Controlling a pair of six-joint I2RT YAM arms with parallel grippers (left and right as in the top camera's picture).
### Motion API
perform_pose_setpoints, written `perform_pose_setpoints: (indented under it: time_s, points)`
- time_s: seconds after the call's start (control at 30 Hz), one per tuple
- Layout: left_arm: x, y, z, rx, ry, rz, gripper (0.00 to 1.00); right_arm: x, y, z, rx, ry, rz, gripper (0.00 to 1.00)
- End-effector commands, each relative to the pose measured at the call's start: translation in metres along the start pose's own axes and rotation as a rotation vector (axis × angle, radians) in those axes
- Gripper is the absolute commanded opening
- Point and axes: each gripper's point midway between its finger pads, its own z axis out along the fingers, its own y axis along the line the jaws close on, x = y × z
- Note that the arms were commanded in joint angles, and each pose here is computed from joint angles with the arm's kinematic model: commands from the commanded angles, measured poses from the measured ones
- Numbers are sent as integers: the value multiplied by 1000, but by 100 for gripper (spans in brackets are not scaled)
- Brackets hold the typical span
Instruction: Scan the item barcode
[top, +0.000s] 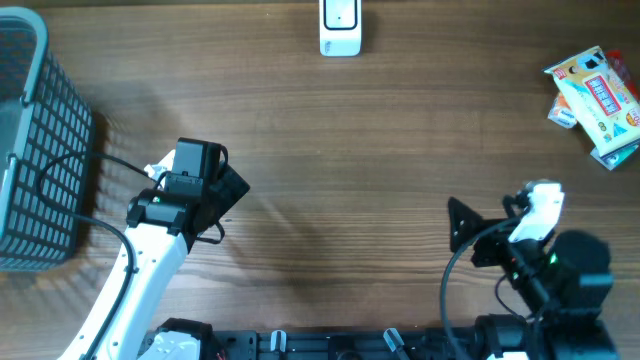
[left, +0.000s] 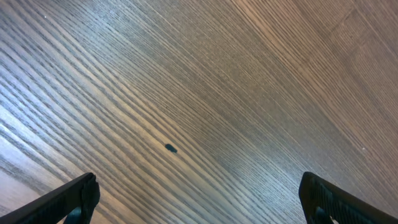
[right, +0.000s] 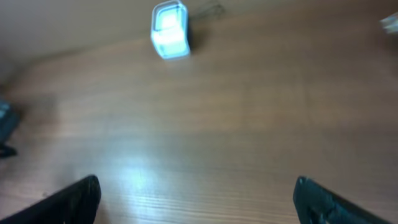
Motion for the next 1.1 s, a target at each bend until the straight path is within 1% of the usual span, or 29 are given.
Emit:
perform_pose_setpoints:
  time_s: [0.0,0.13,0.47,0.67,0.8,0.9,1.0,1.07]
  points:
    - [-6,1,-2,-8,-22,-4,100,10,21,7,-163,-141,-121,100]
    - [-6,1,-2,-8,-22,-4,100,17,24,15,-220,-258,-172,100]
    - [-6,1,-2,-8,-22,-4,100,32,16,40,-237,-357,-208,100]
    - [-6,1,-2,-8,-22,-4,100,18,15,39,-197,-478,-334,100]
    - [-6,1,-2,-8,-22,-4,100,-3,22,25,-187,-594,-414,100]
    - [-6,1,-2,-8,-22,-4,100,2,18,30,-167,-565,-429,100]
    - [-6,1,-2,-8,-22,-4,100,25,10,43,-156,-451,-391,100]
    - [-6,1,-2,-8,-22,-4,100,24,11,43,-163,-453,-381,100]
